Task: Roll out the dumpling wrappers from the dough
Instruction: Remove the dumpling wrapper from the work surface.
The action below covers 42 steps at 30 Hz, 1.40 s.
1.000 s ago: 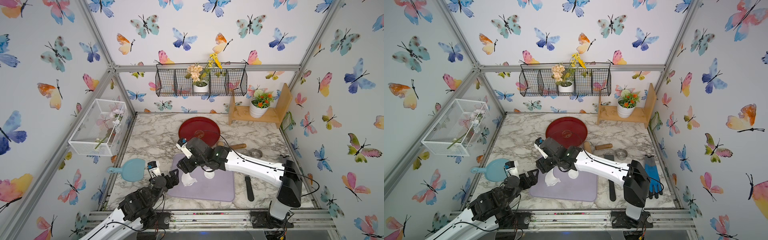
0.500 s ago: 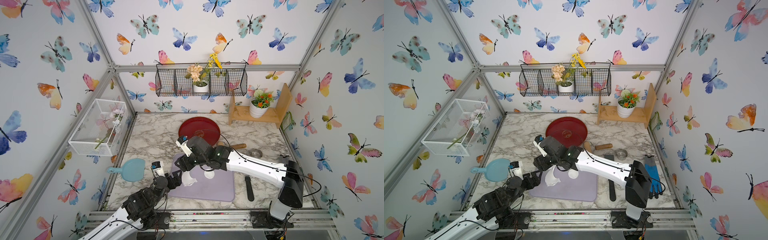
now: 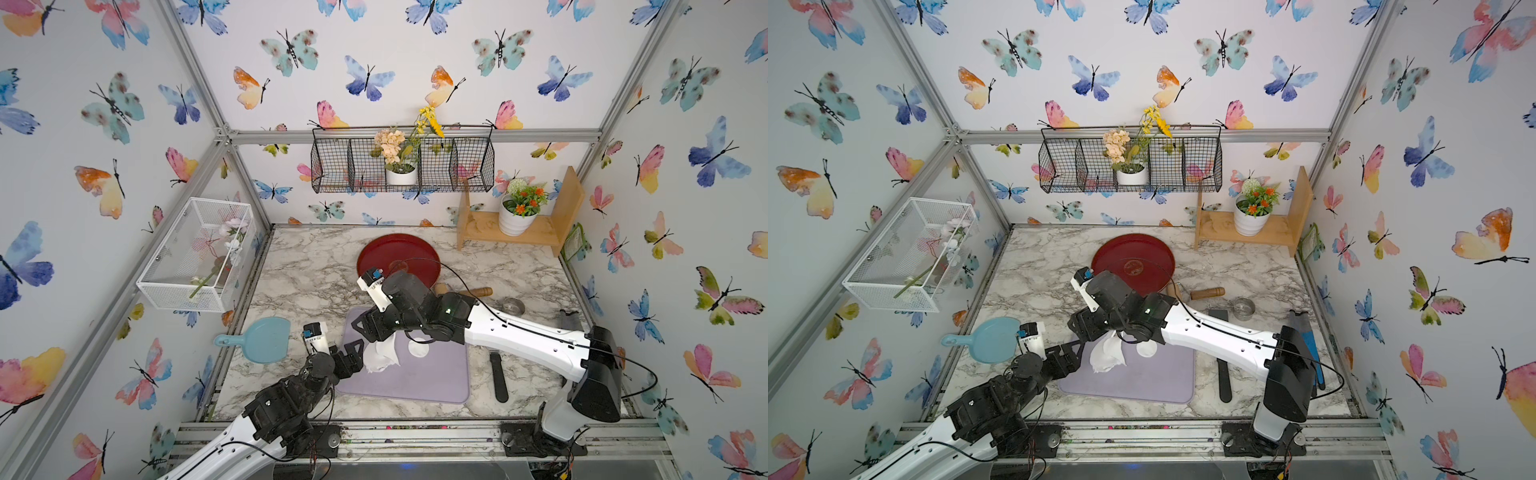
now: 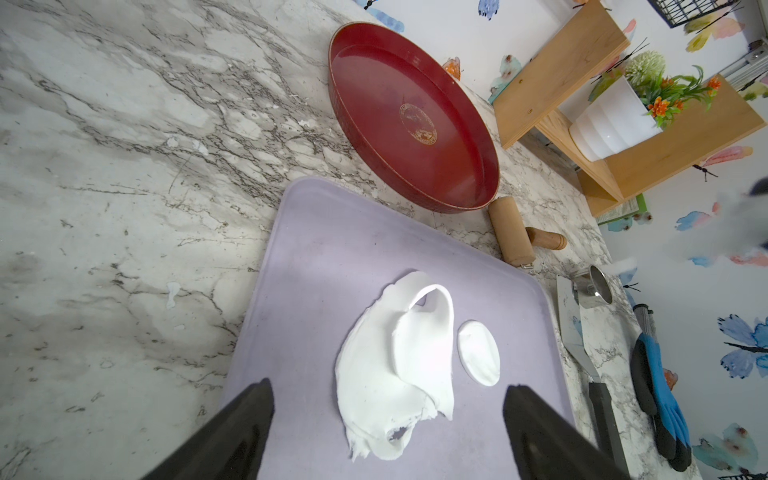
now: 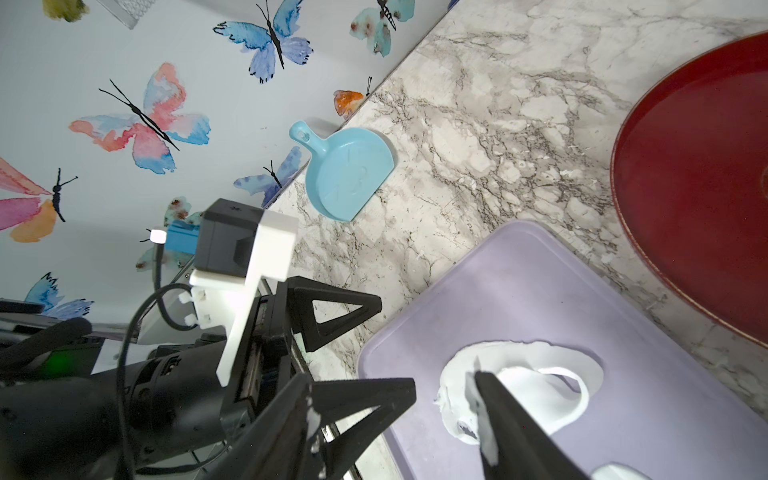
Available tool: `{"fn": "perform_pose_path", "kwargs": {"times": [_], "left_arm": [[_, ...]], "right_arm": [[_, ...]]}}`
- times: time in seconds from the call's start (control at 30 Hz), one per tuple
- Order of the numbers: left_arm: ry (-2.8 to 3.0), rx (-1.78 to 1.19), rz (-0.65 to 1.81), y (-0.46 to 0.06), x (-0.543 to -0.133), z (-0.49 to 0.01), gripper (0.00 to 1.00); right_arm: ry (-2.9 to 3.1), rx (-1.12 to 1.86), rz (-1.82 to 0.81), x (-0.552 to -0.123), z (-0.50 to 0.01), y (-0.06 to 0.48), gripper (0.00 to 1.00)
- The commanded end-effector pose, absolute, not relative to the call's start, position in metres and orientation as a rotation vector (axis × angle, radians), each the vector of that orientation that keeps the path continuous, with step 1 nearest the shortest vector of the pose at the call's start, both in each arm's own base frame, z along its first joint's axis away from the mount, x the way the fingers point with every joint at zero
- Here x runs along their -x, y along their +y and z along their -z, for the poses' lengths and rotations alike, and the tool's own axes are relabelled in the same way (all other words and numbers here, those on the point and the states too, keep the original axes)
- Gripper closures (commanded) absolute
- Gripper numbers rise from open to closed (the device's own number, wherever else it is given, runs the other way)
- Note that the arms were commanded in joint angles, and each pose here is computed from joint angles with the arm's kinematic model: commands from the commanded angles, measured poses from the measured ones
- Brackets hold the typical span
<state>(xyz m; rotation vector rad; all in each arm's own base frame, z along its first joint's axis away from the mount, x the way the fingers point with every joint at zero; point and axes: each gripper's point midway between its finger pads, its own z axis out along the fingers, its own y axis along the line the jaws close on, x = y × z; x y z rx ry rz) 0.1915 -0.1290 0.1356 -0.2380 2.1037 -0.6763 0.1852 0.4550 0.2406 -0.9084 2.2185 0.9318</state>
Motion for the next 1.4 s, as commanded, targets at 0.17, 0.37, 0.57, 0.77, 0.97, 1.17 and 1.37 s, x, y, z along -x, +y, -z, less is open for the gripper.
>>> {"fn": "perform_pose_path", "kwargs": {"times": [0.17,0.37,0.57,0.77,0.97,1.17,1.37], "left_arm": [[1.896,-0.029,0.87,-0.161,-0.186,-0.185,0.13],[1.855,-0.036,0.875,-0.158,-0.185,-0.199,0.12],[1.876,-0.039,0.88,-0.161,-0.185,-0.198,0.1],[1.892,-0.037,0.857,-0.163,-0.189,-0.198,0.1],[1.903,-0.008,0.844,-0.16,-0.191,-0.199,0.1],[1.923,0.18,0.746,-0.129,-0.196,-0.192,0.09],[1.9,0.245,0.725,-0.113,-0.193,-0.199,0.09]], "right_arm": [[2.179,0.846,-1.224,-0.17,-0.271,0.446,0.33],[2.196,0.741,-1.211,-0.182,-0.268,0.419,0.3],[2.178,0.729,-1.179,-0.183,-0.263,0.396,0.29],[2.133,0.771,-1.26,-0.17,-0.257,0.395,0.31],[2.183,0.781,-1.187,-0.174,-0.22,0.391,0.33],[2.21,0.775,-1.143,-0.183,-0.185,0.399,0.34],[2.282,0.859,-1.016,-0.194,-0.137,0.411,0.34]]}}
